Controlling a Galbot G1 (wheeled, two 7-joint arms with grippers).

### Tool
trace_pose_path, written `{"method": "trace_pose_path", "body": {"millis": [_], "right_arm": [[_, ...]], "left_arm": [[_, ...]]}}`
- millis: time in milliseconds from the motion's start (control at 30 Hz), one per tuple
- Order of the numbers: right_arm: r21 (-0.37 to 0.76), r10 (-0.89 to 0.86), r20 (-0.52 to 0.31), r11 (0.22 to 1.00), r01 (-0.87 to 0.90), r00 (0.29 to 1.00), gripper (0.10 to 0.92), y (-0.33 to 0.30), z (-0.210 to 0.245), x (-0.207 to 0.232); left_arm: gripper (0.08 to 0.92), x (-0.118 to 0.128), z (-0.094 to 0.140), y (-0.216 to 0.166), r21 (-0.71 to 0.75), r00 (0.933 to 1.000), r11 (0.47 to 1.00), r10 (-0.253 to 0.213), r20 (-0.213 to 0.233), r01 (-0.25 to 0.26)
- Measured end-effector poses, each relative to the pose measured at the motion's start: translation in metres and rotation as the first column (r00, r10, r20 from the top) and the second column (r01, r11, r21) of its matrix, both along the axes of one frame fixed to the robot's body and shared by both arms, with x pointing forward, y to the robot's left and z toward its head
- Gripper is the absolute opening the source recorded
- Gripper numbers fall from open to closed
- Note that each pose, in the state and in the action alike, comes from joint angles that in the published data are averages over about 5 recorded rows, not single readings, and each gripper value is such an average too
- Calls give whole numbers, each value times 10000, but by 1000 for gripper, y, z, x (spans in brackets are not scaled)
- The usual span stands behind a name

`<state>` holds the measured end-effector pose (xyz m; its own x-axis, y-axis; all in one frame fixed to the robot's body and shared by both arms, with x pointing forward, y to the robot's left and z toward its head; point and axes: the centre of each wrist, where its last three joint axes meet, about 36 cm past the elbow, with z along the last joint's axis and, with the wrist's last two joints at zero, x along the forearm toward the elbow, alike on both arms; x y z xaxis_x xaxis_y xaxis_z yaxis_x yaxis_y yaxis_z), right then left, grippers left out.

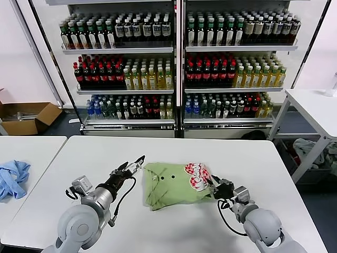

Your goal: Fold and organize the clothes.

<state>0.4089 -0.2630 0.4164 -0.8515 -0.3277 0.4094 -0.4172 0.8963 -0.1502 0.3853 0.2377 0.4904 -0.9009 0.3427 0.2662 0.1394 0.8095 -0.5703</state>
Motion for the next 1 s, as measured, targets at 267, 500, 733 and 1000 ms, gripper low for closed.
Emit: {"method": "trace_pose_path", "body": {"millis": [267, 500, 733, 1000], "right_arm": [[778, -172, 471, 9969, 135, 9987, 615, 26, 6, 7], [1647, -265, -114, 9859, 280, 9996, 794, 60, -9, 30], [1759, -485, -884, 9824, 636, 9949, 823, 76, -22, 32], [1892, -493, -675, 9800, 613, 9965, 823, 81, -6, 24]], "left_arm": [[823, -3, 3, -2, 148, 9998, 9998, -104, 170, 102], [823, -12, 6, 1, 295, 9993, 9995, -96, 359, 86], [823, -19, 3, 6, 390, 9994, 9992, 45, 347, -59], [823, -22, 3, 6, 453, 9992, 9989, 78, 381, -95]]}}
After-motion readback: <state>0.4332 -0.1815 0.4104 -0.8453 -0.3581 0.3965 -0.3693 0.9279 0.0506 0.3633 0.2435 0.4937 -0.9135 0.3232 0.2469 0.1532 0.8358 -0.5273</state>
